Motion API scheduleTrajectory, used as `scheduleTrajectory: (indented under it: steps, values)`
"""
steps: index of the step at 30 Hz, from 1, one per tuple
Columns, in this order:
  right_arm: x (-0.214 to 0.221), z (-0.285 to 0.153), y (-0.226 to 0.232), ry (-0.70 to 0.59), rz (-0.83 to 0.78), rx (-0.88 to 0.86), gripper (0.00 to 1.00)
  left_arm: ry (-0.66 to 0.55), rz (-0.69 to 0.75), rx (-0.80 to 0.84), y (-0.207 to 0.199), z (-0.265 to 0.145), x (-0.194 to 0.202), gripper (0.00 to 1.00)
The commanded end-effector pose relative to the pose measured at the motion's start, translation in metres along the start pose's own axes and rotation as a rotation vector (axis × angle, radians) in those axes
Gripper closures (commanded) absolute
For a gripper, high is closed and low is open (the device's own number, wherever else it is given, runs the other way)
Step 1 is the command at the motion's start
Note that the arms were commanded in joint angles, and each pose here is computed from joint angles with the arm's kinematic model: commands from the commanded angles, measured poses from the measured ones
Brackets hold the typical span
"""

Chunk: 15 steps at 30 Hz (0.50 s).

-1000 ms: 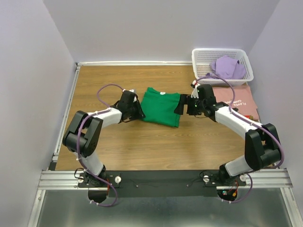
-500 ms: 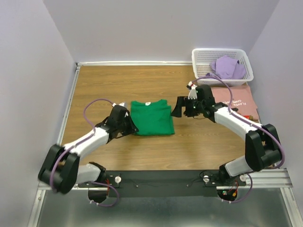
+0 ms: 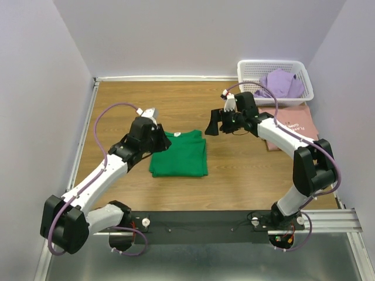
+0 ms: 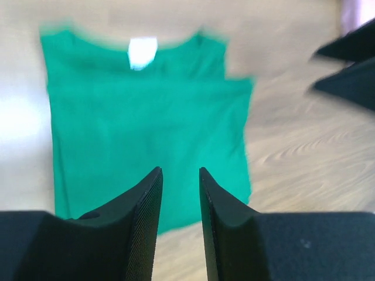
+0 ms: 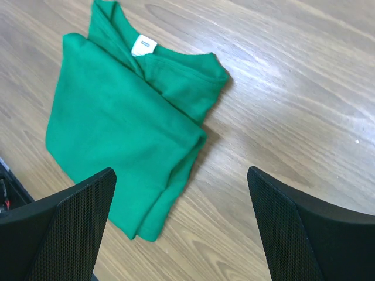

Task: Fold and stack the t-shirts
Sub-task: Fold the tshirt

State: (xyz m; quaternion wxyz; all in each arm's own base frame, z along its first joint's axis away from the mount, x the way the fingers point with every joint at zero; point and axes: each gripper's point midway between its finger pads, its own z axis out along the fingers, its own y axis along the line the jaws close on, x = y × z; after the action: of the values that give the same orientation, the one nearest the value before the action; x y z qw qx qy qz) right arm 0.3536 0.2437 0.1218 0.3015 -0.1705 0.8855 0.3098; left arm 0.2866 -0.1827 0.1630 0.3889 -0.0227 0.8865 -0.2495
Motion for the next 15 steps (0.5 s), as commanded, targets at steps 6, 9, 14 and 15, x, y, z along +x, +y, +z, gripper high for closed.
scheduleTrajectory:
  steps: [6, 9, 14, 15]
  values:
    - [0.003, 0.017, 0.016, 0.070, -0.014, -0.138, 0.03, 0.015, -0.015, -0.070, 0.028, -0.029, 0.033, 0.43]
    - [-0.012, 0.028, 0.027, 0.076, 0.007, -0.216, 0.13, 0.014, 0.130, -0.061, 0.022, -0.006, 0.011, 0.34]
    - [-0.029, 0.050, 0.028, 0.084, 0.052, -0.254, 0.40, 0.010, 0.359, -0.045, 0.010, 0.022, -0.025, 0.34]
    - [-0.029, 0.054, 0.028, 0.091, 0.057, -0.262, 0.47, 0.002, 0.384, -0.040, 0.008, 0.026, -0.030, 0.34]
